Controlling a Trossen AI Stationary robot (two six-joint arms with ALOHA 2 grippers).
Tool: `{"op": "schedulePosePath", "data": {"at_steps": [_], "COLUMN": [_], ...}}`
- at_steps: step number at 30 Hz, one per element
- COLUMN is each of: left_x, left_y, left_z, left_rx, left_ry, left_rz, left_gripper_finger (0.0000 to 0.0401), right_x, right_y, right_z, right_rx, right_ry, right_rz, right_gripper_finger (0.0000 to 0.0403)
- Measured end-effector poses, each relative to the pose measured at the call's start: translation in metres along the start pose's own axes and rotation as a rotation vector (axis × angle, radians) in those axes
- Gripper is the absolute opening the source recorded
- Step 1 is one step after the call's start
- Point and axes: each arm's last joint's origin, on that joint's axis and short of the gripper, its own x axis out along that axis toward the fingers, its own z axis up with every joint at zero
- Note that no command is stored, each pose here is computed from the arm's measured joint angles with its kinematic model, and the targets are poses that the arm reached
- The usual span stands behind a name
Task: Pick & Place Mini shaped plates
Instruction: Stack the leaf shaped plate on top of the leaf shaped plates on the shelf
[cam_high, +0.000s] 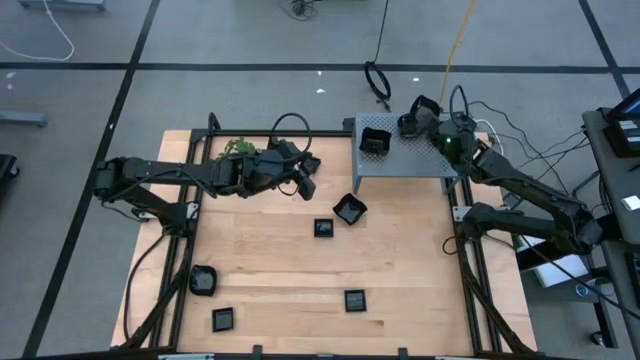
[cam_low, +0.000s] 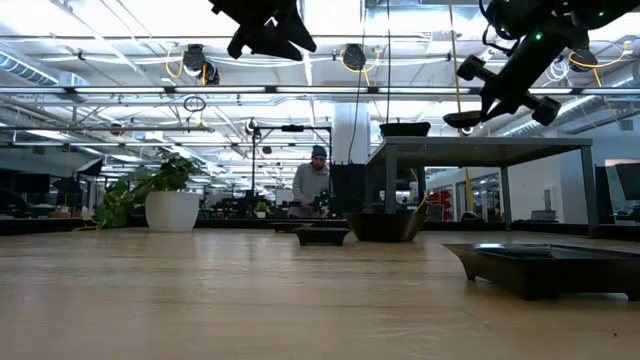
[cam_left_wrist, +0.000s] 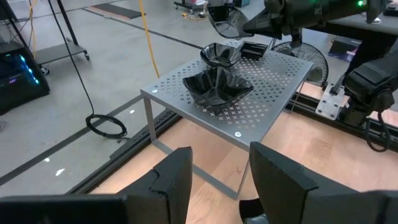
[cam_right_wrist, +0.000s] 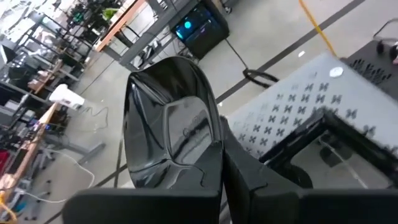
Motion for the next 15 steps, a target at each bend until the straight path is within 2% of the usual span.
{"op": "schedulePosePath", "data": {"at_steps": [7, 12, 15], "left_x": [0.0, 0.0, 0.0], "left_y": [0.0, 0.0, -0.001], "left_z": [0.0, -0.002, -0.003], "left_rx": [0.002, 0.009, 0.013], "left_ry": [0.004, 0.028, 0.043], "left_rz": [0.0, -0.029, -0.051], "left_gripper_finger": [0.0164, 0.0163, 0.0163], "right_x": [0.002, 0.001, 0.0], "right_y": [0.001, 0.011, 0.013], "right_z": [-0.004, -0.001, -0.001], "right_rx": [-0.045, -0.265, -0.384], "right_ry": [0.027, 0.051, 0.063], "right_rz": [0.058, 0.207, 0.254], "right_gripper_finger": [0.0, 0.0, 0.0]}}
